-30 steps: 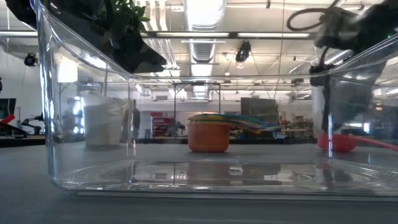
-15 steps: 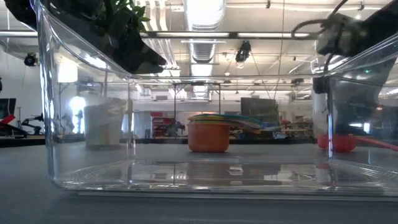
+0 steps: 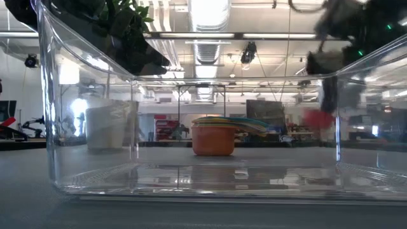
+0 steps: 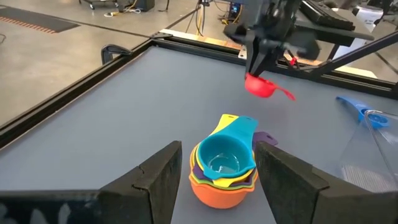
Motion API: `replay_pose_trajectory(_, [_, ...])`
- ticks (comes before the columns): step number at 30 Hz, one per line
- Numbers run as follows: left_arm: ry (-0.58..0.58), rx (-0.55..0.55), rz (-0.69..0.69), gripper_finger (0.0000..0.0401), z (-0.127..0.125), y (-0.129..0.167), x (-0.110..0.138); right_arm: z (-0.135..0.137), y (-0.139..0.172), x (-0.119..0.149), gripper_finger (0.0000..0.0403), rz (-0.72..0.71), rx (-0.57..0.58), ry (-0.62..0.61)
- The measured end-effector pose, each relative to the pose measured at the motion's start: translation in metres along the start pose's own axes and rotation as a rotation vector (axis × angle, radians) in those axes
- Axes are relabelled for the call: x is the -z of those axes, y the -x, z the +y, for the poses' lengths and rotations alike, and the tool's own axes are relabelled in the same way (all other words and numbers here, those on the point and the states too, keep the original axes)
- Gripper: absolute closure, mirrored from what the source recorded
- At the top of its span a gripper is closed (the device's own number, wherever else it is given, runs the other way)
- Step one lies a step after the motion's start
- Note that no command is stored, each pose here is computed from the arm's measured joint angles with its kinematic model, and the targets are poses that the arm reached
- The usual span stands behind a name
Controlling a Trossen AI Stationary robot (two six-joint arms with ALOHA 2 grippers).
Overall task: Nest measuring cups in basket
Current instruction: Stack the orange measuring cup on top of the light blue measuring cup
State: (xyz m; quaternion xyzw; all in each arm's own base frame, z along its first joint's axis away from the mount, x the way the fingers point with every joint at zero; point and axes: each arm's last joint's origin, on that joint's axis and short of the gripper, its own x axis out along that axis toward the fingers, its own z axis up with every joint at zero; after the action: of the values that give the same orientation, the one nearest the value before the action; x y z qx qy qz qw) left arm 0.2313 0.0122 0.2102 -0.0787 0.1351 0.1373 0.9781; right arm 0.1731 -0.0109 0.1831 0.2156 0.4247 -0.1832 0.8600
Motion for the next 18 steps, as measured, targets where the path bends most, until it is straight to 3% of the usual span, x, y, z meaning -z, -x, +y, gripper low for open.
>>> replay_pose_trajectory(6, [0.004,0.000,-0.001,0.0214,0.000,0.000,0.000,0.023,0.015,-0.043,0.0394,-0.156,-0.078,0.110])
replay_pose_trajectory(14, [0.007,0.011,-0.001,0.0214,-0.002,0.001,0.000,0.049,0.007,-0.086,0.0394,-0.170,-0.082,0.248])
replay_pose_trajectory(18, [0.023,0.028,-0.039,0.0214,-0.005,0.001,-0.003,0.069,-0.005,-0.108,0.0394,-0.213,-0.266,0.338])
